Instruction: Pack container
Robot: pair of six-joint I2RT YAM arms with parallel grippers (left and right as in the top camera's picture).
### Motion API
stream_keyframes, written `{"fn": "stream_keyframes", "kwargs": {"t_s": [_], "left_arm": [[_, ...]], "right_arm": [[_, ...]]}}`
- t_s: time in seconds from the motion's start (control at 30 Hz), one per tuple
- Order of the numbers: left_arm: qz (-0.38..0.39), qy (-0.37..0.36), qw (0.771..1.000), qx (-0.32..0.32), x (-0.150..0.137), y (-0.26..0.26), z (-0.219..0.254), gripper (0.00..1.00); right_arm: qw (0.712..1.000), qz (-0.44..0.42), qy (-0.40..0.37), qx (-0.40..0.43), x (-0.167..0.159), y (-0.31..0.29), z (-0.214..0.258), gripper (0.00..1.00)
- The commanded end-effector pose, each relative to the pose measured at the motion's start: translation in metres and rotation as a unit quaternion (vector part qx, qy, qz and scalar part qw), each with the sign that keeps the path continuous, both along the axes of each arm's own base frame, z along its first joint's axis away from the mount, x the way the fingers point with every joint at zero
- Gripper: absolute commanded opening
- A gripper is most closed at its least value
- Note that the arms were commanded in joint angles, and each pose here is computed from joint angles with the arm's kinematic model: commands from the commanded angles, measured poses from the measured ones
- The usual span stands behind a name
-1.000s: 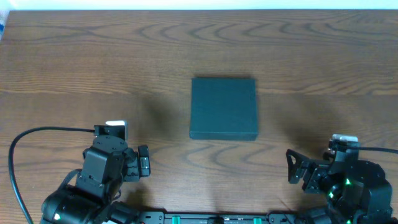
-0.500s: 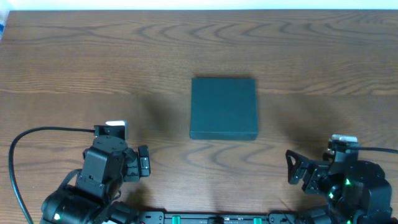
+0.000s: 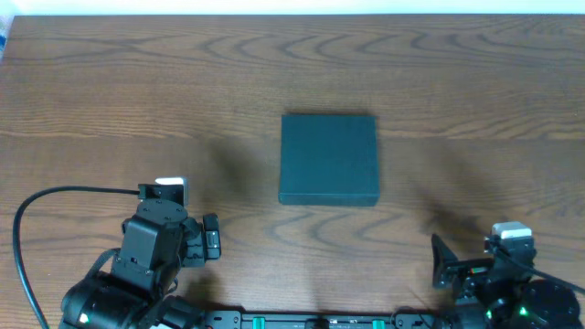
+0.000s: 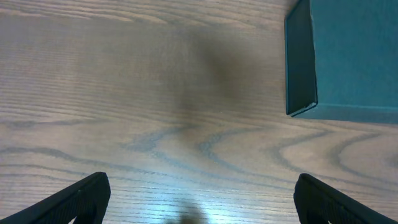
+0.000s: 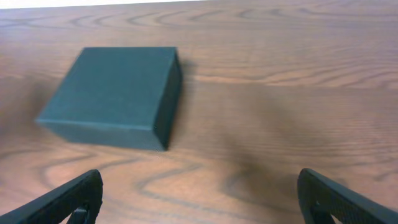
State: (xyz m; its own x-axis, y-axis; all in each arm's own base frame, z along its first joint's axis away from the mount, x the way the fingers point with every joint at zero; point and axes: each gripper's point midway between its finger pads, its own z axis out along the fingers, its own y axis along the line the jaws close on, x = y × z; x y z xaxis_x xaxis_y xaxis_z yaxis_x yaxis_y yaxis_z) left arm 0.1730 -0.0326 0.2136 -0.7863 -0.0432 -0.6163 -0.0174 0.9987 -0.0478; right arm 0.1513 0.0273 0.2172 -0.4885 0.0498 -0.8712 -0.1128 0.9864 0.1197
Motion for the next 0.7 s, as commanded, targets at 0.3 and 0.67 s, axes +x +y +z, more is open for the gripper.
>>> {"fn": "stream_keyframes", "kwargs": {"t_s": [0.3,0.67], "left_arm": [[0.001,0.004,1.0,-0.003,-0.002,-0.001,-0.002,0.96],[0.001,0.004,1.0,-0.003,-0.002,-0.001,-0.002,0.95]], "right_arm": [[0.999,-0.005,0.047,-0.027,0.005,-0.005,-0.084,0.99],[0.993,0.008,0.101,-0.054,-0.002,-0.006,-0.122,0.99]]}}
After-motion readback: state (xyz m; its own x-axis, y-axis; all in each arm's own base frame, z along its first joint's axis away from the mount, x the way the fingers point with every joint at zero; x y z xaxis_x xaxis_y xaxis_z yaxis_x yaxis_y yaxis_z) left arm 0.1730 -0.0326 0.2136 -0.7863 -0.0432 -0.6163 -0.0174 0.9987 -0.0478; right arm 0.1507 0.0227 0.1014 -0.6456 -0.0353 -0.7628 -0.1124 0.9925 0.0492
